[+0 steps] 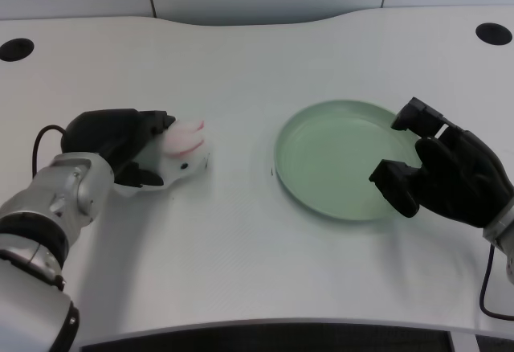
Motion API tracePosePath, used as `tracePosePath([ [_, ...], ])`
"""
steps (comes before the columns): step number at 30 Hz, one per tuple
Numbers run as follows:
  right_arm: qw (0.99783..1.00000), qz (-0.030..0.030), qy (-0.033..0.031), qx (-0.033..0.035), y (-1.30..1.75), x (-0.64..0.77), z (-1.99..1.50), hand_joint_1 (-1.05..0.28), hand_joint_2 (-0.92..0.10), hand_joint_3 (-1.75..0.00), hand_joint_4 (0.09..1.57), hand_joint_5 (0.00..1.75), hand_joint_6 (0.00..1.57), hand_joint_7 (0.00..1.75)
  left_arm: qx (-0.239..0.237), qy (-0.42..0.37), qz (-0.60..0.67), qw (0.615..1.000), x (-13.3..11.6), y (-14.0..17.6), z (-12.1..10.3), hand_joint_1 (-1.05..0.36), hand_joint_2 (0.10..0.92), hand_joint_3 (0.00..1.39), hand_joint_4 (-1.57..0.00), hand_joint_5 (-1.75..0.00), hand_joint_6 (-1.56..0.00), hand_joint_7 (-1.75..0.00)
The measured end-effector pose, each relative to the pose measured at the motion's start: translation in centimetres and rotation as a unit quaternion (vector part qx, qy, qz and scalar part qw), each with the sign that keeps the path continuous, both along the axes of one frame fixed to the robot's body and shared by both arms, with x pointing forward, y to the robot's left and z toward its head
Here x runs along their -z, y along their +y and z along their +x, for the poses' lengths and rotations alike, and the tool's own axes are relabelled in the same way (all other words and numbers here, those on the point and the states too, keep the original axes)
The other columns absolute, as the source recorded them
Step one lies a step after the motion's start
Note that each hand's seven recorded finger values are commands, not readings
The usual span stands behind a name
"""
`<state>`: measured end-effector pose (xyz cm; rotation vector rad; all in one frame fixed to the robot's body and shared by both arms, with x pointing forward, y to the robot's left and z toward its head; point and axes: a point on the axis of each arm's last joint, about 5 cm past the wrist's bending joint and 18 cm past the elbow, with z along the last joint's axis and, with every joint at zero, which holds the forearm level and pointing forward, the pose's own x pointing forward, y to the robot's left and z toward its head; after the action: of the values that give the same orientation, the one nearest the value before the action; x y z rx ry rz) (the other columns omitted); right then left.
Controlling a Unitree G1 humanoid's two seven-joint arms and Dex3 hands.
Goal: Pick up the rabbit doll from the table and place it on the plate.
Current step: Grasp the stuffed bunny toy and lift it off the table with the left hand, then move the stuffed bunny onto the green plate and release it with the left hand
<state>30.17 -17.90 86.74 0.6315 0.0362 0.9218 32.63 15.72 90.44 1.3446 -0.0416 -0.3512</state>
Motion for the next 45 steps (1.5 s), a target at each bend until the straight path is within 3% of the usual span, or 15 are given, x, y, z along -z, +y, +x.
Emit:
tracePosePath([
  [3,0.99999,-0.0005,-0.0052,-0.0001,0.02,-0.06,0.03,-0.57,-0.92,-0.07,1.05,1.75,0.81,1.75,0.013,-0.007,0.03,0.999,-0.4,-0.2,0.3,-0.21,0.858,0.01,-1.01,-0.18,-1.01,-0.12],
  [10,0.99984,0.0011,-0.0168,-0.0062,-0.02,-0.24,0.13,-0.58,-0.92,-0.07,1.05,1.75,0.8,1.75,0.023,-0.01,0.045,0.999,-0.6,-0.4,0.4,-0.19,0.865,0.0,-0.99,-0.22,-1.05,-0.11],
  [20,0.99969,0.0036,-0.0216,-0.0117,-0.03,-0.27,0.15,-0.58,-0.92,-0.07,1.04,1.75,0.79,1.75,0.05,-0.037,0.008,0.998,-2.0,-0.9,1.0,-0.17,0.879,0.0,-0.98,-0.27,-1.07,-0.09],
  [23,0.99969,0.0058,-0.0196,-0.0143,-0.02,-0.25,0.14,-0.58,-0.92,-0.07,1.04,1.75,0.79,1.75,0.067,-0.071,-0.007,0.995,-3.5,-1.4,1.7,-0.16,0.874,0.0,-0.99,-0.3,-1.08,-0.09],
  [26,0.99967,0.0065,-0.0205,-0.0142,-0.02,-0.26,0.14,-0.59,-0.92,-0.09,1.04,1.75,0.78,1.75,0.075,-0.095,-0.03,0.992,-5.0,-2.0,2.2,-0.15,0.889,0.0,-0.83,-0.69,-1.1,-0.06],
  [31,0.99961,0.0077,-0.023,-0.0138,-0.05,-0.31,0.17,-0.61,-0.92,-0.08,1.04,1.75,0.79,1.75,0.102,-0.111,-0.069,0.986,-6.1,-3.4,2.5,-0.13,0.892,0.0,-0.78,-0.91,-1.15,-0.07],
  [33,0.99948,0.0104,-0.0257,-0.0163,-0.05,-0.31,0.17,-0.61,-0.92,-0.07,1.04,1.75,0.78,1.75,0.122,-0.118,-0.081,0.982,-6.6,-4.3,2.6,-0.14,0.884,0.0,-0.75,-1.05,-1.15,-0.08],
  [38,0.99924,0.0161,-0.0292,-0.0202,0.01,-0.29,0.16,-0.61,-0.92,-0.06,1.03,1.75,0.78,1.75,0.164,-0.13,-0.095,0.973,-7.4,-6.3,2.6,-0.16,0.883,0.0,-0.72,-1.11,-1.16,-0.09],
  [43,0.99906,0.024,-0.0316,-0.0178,-0.02,-0.27,0.15,-0.61,-0.92,-0.05,1.02,1.75,0.77,1.75,0.203,-0.123,-0.107,0.965,-7.1,-8.4,2.0,-0.15,0.875,0.0,-0.68,-1.25,-1.16,-0.12],
  [45,0.99885,0.0279,-0.0336,-0.02,0.04,-0.25,0.14,-0.61,-0.92,-0.05,1.02,1.75,0.77,1.75,0.225,-0.12,-0.115,0.96,-6.9,-9.4,1.7,-0.18,0.882,0.0,-0.65,-1.29,-1.16,-0.14],
])
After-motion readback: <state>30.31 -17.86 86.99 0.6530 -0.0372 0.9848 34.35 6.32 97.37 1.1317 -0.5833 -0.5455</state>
